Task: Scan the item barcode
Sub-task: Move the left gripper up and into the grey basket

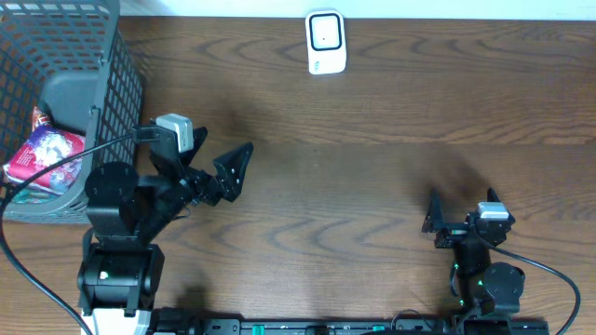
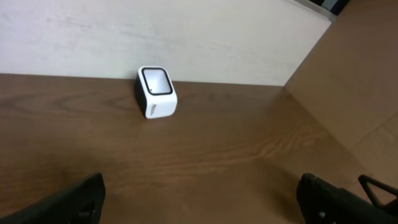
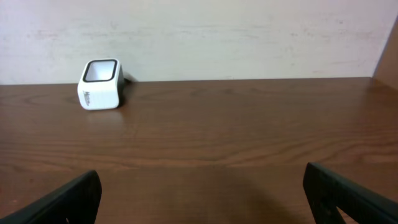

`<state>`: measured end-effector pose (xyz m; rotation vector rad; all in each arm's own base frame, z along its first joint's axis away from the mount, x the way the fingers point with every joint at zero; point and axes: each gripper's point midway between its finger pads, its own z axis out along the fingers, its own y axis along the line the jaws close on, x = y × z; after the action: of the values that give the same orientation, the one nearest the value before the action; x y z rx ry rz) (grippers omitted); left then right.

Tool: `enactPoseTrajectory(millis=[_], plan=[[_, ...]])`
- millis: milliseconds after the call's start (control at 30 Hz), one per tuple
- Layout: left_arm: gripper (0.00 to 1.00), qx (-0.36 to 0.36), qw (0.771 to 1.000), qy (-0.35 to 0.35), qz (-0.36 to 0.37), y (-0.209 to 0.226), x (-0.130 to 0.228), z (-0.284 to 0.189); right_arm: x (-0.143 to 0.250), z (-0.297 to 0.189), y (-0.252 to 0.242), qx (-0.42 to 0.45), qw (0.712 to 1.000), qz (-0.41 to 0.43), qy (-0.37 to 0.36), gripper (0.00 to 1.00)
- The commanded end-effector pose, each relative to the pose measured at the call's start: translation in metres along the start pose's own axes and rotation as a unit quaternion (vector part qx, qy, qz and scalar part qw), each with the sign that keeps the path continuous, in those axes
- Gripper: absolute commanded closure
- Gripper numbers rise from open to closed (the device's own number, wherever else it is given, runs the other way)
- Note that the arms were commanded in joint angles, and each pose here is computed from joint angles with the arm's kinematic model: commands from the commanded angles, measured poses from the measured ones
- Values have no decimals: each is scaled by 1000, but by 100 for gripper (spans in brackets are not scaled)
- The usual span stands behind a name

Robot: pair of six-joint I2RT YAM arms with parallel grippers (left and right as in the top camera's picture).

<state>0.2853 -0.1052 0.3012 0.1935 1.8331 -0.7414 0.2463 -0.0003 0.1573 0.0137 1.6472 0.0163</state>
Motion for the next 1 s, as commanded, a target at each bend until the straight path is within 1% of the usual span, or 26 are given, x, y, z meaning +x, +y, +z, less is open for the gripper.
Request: enactPoseTrajectory(millis=[0, 133, 300, 400, 433, 467, 533, 600, 733, 800, 967], plan=[[2, -38, 997, -54, 27, 1, -46, -9, 1, 0, 0, -1, 1000, 7, -1, 1], [3, -120, 986, -99, 58, 21, -94, -12, 1, 0, 0, -1, 1000, 7, -1, 1], [2, -165, 979, -106, 55, 41, -145, -2, 1, 0, 0, -1, 1000, 7, -1, 1], [2, -223, 969, -96, 34, 78, -173, 0, 1, 0, 0, -1, 1000, 7, -1, 1], [2, -252, 963, -90, 25, 94, -179, -3, 1, 0, 0, -1, 1000, 7, -1, 1], [2, -296, 952, -80, 11, 119, -185, -8, 1, 0, 0, -1, 1000, 7, -1, 1], [2, -358, 931, -64, -9, 152, -190, -19, 1, 0, 0, -1, 1000, 7, -1, 1], [2, -429, 902, -36, -38, 194, -192, -40, 1, 0, 0, -1, 1000, 7, -1, 1], [2, -482, 873, -9, -81, 240, -194, -72, 1, 0, 0, -1, 1000, 7, -1, 1], [2, -502, 860, -10, -93, 256, -197, -89, 1, 0, 0, -1, 1000, 7, -1, 1], [2, -534, 838, -21, -112, 281, -197, -121, 1, 0, 0, -1, 1000, 7, -1, 1]])
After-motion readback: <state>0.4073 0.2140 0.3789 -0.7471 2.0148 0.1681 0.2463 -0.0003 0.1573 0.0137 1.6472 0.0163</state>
